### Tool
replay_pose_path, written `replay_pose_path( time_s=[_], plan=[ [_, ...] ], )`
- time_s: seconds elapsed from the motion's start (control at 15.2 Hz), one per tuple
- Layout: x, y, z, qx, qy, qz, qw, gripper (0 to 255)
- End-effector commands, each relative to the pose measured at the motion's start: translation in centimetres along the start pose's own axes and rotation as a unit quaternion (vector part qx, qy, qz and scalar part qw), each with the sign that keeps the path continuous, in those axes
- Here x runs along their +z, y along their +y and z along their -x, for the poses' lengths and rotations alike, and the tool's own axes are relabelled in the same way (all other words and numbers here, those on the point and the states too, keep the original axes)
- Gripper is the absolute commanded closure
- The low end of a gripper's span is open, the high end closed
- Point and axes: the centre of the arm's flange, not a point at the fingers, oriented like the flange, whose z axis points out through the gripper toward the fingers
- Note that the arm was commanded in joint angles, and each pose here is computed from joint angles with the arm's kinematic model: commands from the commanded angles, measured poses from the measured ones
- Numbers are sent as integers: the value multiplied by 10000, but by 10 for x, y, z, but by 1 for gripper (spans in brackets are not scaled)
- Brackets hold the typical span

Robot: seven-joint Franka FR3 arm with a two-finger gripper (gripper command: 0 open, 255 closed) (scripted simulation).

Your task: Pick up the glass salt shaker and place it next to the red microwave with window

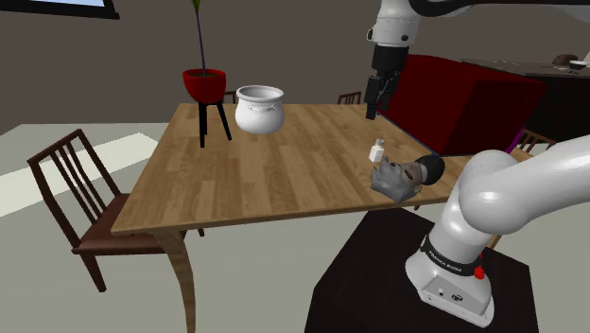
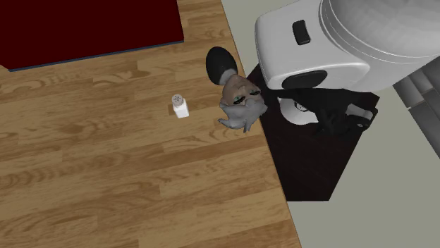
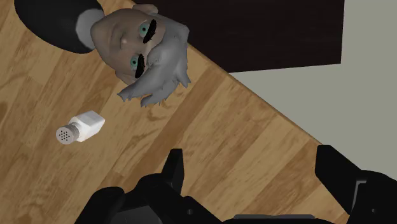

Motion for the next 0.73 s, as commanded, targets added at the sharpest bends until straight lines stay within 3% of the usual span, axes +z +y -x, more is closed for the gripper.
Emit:
replay_pose_path(
  time_s=[0.0, 0.66],
  plan=[
    [0, 0, 0, 0, 0, 0, 10000, 0],
    [71, 105, -9, -182, 139, 185, 9996, 0]
  ],
)
